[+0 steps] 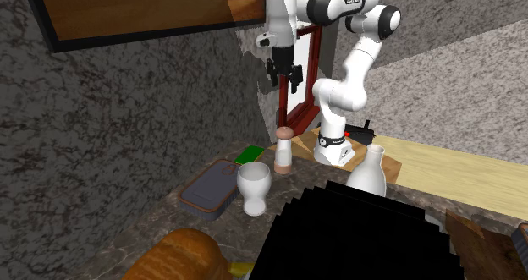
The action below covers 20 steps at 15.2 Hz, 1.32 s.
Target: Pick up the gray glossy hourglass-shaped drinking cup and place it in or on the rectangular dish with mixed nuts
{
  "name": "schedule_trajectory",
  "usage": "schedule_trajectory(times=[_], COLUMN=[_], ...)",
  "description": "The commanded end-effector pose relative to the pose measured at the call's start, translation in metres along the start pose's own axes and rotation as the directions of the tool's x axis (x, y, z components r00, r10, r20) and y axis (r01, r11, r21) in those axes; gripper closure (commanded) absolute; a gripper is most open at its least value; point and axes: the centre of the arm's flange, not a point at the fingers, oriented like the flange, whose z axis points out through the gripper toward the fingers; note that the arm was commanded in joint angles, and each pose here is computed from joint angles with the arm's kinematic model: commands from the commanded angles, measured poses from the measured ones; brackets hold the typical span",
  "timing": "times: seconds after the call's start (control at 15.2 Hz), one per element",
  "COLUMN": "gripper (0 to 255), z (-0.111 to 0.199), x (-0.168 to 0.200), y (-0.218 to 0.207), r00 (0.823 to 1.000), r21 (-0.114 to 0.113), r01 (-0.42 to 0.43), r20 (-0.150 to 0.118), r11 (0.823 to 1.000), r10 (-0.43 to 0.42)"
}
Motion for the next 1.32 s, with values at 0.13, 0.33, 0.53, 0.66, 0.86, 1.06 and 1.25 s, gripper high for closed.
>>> schedule_trajectory(times=[0.13,0.33,0.53,0.66,0.86,1.06,1.25], gripper=[0,0,0,0,0,0,0], z=[0.011,0.026,0.040,0.049,0.061,0.073,0.083], x=[0.017,0.044,0.071,0.090,0.118,0.146,0.175], y=[-0.012,-0.031,-0.049,-0.062,-0.080,-0.098,-0.116], r00=[1.000,0.999,0.998,0.996,0.994,0.990,0.986], r21=[0.010,0.024,0.039,0.049,0.064,0.080,0.095], r01=[-0.007,-0.017,-0.027,-0.033,-0.043,-0.051,-0.060], r20=[-0.016,-0.039,-0.063,-0.078,-0.101,-0.124,-0.146], r11=[1.000,1.000,0.999,0.998,0.997,0.995,0.994], r10=[0.007,0.018,0.029,0.037,0.049,0.061,0.074])
